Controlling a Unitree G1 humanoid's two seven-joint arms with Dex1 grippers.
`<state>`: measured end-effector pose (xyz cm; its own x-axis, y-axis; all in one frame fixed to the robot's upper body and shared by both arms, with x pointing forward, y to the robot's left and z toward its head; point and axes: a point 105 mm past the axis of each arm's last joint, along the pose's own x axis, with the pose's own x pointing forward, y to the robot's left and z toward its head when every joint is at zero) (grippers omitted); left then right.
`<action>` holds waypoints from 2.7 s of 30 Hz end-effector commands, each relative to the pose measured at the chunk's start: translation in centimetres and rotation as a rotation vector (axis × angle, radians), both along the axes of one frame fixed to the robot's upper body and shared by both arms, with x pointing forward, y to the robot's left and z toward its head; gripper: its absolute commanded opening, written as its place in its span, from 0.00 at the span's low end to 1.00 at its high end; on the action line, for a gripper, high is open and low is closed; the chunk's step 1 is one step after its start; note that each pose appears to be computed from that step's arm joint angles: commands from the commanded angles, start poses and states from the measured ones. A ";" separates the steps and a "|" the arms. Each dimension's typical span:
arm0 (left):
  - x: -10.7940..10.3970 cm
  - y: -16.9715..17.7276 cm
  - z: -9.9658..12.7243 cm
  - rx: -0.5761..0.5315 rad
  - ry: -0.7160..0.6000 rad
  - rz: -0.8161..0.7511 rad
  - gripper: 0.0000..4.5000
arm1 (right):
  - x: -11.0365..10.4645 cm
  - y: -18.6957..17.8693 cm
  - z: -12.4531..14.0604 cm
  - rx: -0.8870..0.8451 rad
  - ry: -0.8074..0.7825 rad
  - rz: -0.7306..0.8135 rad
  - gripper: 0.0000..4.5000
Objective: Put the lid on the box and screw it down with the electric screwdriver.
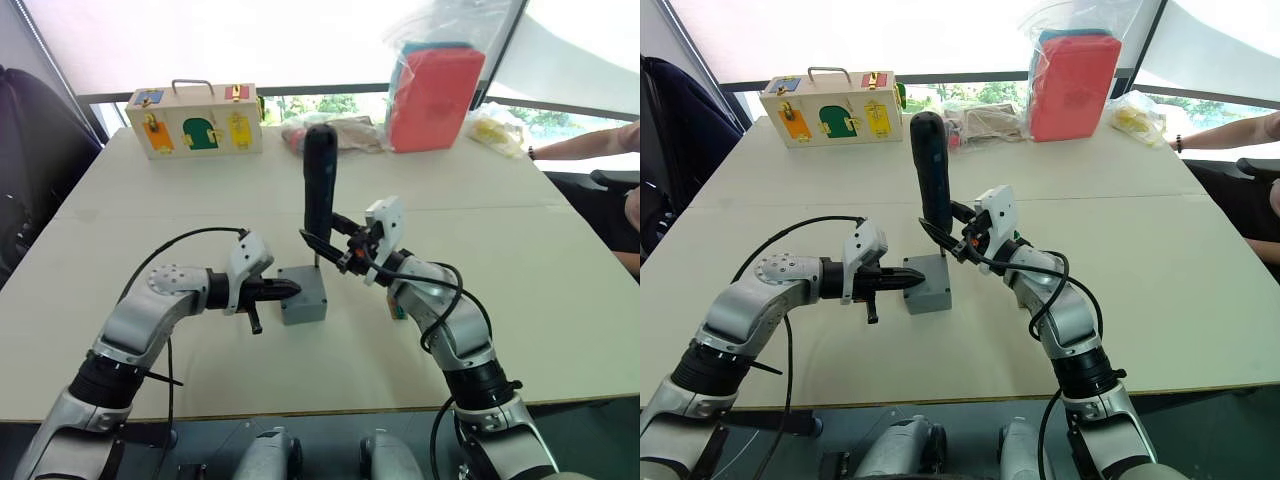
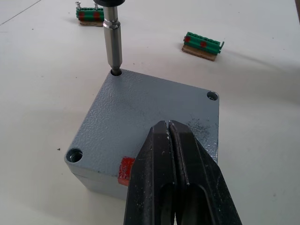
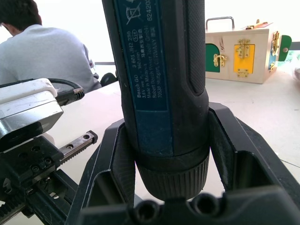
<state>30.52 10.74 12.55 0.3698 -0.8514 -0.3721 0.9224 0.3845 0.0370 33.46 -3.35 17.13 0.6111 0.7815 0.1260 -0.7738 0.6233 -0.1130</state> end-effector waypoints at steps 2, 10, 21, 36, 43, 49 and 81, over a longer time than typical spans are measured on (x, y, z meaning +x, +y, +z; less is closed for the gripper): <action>-0.1 0.2 -1.0 0.025 0.027 0.003 0.00 | 0.5 -1.0 -5.3 -0.093 0.181 -0.058 0.40; 0.0 0.1 -1.0 0.026 0.025 -0.002 0.00 | 0.6 -0.9 -4.8 -0.081 0.167 -0.054 0.40; 0.1 -0.1 -1.0 0.026 0.018 -0.004 0.00 | 0.6 -0.9 -4.2 -0.082 0.144 -0.049 0.40; 0.4 -0.1 -1.2 0.016 -0.004 -0.001 0.00 | -1.5 -3.8 10.0 0.058 -0.114 -0.002 0.40; 0.4 -0.7 3.3 -0.171 -0.031 -0.039 0.00 | -0.8 -7.8 17.0 0.207 0.019 -0.074 0.40; -1.5 -2.4 7.2 -0.160 -0.112 -0.230 0.00 | 0.8 -16.2 8.9 -0.142 0.655 -0.351 0.40; -0.1 3.7 9.1 -0.075 -0.236 0.058 0.00 | -0.4 -22.2 1.9 -0.354 0.925 -0.495 0.99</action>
<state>29.68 12.53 19.60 0.3973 -0.8766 -0.2716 0.9147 0.3543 0.1946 31.59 -26.36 14.83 0.4815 0.2806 -0.8303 -0.2340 0.9541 0.1868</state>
